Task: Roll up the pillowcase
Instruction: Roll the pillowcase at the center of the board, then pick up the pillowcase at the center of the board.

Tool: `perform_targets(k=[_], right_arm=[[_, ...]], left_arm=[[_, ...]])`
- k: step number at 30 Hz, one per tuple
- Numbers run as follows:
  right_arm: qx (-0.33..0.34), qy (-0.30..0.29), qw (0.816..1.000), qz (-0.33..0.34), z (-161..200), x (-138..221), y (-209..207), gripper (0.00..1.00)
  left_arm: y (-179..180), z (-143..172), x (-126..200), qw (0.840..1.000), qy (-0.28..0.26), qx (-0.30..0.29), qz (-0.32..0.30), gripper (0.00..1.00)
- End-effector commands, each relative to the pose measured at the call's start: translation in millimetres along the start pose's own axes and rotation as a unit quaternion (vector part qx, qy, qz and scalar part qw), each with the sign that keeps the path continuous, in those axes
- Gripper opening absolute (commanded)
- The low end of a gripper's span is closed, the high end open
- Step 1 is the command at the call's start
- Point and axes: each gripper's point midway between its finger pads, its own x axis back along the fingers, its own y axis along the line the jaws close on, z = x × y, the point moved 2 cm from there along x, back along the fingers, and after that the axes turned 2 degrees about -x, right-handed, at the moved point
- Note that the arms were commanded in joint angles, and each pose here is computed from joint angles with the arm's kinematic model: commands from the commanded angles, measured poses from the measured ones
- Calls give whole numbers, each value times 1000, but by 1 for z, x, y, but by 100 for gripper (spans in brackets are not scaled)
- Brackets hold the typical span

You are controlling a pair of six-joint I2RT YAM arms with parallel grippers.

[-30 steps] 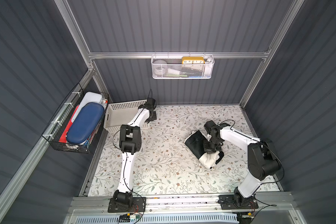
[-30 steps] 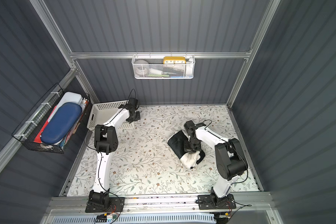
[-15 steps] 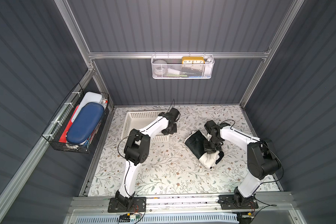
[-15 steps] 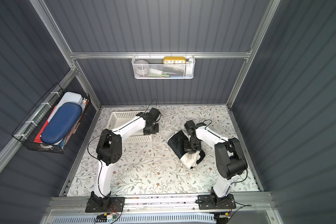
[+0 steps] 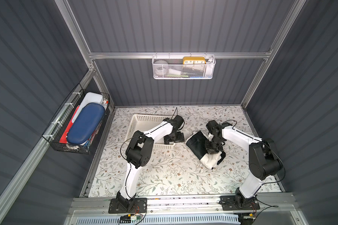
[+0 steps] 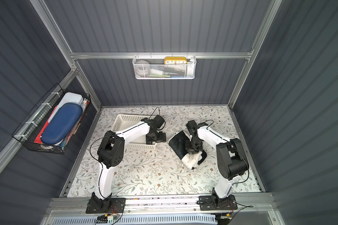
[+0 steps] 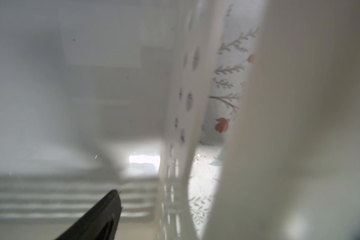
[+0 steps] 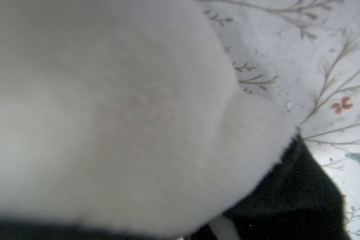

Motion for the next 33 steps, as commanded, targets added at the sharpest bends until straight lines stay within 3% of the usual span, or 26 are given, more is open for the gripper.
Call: perform_targets(k=[1,5,7,9,12,15,17,18,20,21,25,27,30,33], right_arm=[[-3,-6,999,31,-4,-5,-13,24],[-4,-15,999,39,-7,-1,-15,26],[-6,-27,999,38,-10,5,-14,28],[-11,-35,999,31,-13,13,-13,30],[-14,-59,998,25,-16,29,-12,30],[-10,-77,997,28,-18,43,-13,33],[-8,-78,996,35,-17,46,-16,34],[-5,-78,996,35,-16,47,-16,35],[-5,-81,996,38,-16,42,-18,36],[-4,-80,996,42,-17,37,-20,36],[-5,-46,997,56,-19,19,-21,35],[-6,-41,997,60,-21,14,-21,34],[-10,-53,995,87,-28,16,-30,36],[-30,-46,996,71,-33,16,-33,37]], left_arm=[[-21,-21,45,999,-36,-5,35,99],[-34,-34,93,995,-79,-11,61,99],[-38,-26,113,994,-79,-16,77,99],[-53,-7,129,988,-87,-34,123,99],[-84,43,138,965,-63,-72,244,98],[-105,96,138,939,-39,-104,325,94],[-103,117,128,941,-36,-114,318,96],[-107,127,125,933,-34,-132,334,98],[-109,141,107,930,1,-137,341,99],[-108,145,94,936,13,-133,326,99],[-105,147,58,944,31,-127,304,99],[-113,129,52,946,-10,-129,297,99],[-120,123,40,940,-20,-147,306,99],[-132,112,44,927,-53,-160,336,99]])
